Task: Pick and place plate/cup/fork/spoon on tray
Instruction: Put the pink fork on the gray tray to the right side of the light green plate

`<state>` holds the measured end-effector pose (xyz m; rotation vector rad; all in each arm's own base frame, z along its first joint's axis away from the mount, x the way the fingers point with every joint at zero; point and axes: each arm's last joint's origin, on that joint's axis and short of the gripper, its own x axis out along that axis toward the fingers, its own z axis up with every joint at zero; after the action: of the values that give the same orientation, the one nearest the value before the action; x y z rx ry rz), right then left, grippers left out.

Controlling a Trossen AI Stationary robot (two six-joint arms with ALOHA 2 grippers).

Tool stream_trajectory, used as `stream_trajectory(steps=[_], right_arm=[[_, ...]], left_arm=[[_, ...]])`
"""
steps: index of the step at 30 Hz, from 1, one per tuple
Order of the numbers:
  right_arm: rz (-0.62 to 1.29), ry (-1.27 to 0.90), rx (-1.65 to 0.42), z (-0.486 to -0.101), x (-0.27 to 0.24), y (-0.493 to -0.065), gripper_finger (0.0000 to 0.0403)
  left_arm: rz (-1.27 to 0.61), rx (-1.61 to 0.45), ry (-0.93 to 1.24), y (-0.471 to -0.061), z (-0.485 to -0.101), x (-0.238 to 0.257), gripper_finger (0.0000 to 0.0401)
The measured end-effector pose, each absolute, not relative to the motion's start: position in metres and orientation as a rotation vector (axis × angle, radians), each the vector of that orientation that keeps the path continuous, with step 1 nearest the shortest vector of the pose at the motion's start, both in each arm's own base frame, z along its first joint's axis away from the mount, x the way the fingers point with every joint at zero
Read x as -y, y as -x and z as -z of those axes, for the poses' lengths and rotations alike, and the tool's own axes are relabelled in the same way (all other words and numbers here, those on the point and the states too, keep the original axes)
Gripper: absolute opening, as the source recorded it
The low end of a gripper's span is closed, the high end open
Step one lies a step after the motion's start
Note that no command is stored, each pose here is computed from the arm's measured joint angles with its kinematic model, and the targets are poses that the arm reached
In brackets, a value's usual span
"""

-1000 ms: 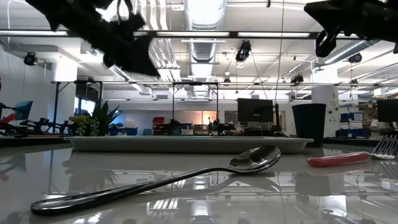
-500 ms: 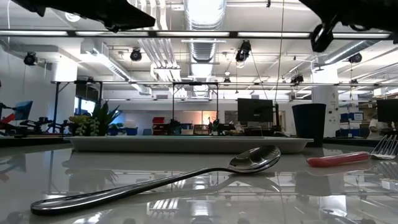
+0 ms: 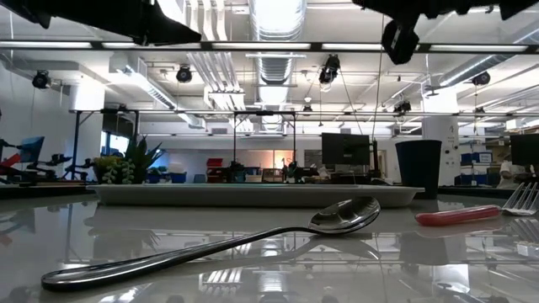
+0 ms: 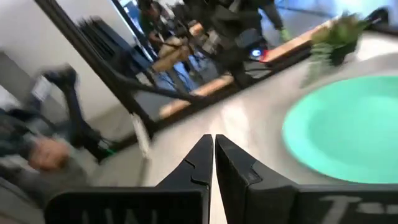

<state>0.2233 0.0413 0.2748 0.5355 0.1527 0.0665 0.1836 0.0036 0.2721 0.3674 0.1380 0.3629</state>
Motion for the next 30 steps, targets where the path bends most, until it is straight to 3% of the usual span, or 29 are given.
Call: stream_trajectory(steps=[17,21,26,30], right_arm=[[0.212,-1.281,-0.736,-0.227,-0.117,-0.28,0.0009],[0.359,-1.311,-0.982,-0.213,-0.138,-0.284,0.0009],[0.737,-1.27,-1.269,-0.207,-0.144,-0.279,0.0009],[0.902,-1.22,-1.387,-0.2,-0.145,-0.28,0.0009]], left_arm=[[-0.48,-0.111,-0.402,-0.167,-0.28,-0.007,0.0109],[-0.486,-0.093,-0.421,-0.162,-0.282,-0.007,0.0109],[-0.492,-0.071,-0.438,-0.156,-0.286,-0.008,0.0109],[-0.497,-0.051,-0.434,-0.152,-0.289,-0.008,0.0109]])
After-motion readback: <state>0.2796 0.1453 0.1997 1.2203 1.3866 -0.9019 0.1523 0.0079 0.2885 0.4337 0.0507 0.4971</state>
